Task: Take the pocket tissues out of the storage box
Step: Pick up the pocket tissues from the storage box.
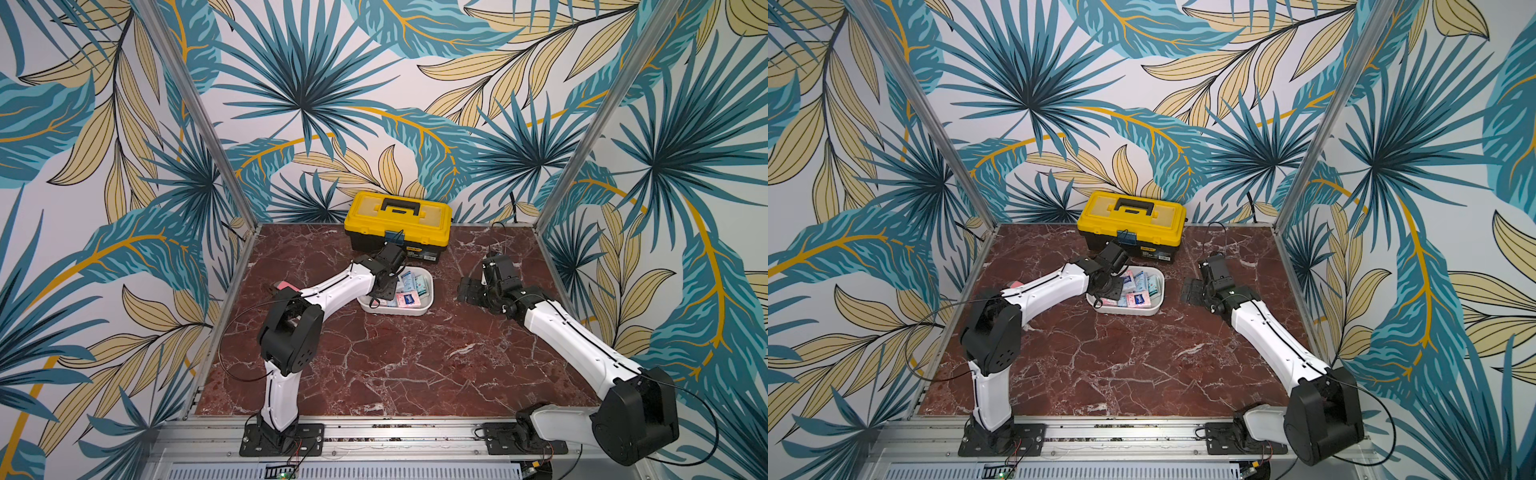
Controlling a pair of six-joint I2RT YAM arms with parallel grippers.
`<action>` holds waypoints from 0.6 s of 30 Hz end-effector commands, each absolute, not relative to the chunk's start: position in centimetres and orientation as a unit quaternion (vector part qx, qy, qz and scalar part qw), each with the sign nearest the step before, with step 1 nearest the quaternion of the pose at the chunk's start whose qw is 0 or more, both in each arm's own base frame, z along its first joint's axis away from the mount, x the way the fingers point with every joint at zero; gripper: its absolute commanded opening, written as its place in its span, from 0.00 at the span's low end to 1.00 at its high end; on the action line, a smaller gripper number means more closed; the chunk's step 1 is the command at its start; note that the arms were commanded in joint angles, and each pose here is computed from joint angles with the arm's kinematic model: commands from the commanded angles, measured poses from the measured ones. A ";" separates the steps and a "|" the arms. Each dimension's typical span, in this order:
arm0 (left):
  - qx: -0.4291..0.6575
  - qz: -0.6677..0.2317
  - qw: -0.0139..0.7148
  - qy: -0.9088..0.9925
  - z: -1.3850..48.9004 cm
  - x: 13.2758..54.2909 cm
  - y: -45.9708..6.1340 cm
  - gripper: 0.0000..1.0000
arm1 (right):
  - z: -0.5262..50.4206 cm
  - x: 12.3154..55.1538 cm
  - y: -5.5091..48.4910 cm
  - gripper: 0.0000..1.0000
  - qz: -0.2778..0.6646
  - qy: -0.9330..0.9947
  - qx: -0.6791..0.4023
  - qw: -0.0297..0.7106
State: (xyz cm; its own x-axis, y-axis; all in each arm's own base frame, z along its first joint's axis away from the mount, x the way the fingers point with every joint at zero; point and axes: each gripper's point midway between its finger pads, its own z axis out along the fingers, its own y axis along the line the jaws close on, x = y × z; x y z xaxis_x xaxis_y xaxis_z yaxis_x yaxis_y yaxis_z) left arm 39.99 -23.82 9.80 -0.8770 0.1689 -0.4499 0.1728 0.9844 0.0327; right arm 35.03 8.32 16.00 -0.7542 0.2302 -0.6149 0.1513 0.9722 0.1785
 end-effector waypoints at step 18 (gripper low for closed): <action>0.103 -0.085 0.212 0.968 14.0 31.6 -20.5 0.51 | 15.9 34.8 8.8 0.99 0.072 0.938 0.096 0.326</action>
State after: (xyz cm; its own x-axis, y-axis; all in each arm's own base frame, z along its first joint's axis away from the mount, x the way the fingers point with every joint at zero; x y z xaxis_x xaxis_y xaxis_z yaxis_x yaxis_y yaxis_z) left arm 33.54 -21.30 14.79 -0.8690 0.1461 -0.4728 0.2174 0.9710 -0.0996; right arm 34.94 8.72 15.89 -0.7624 0.2286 -0.6053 0.1372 0.9714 0.1939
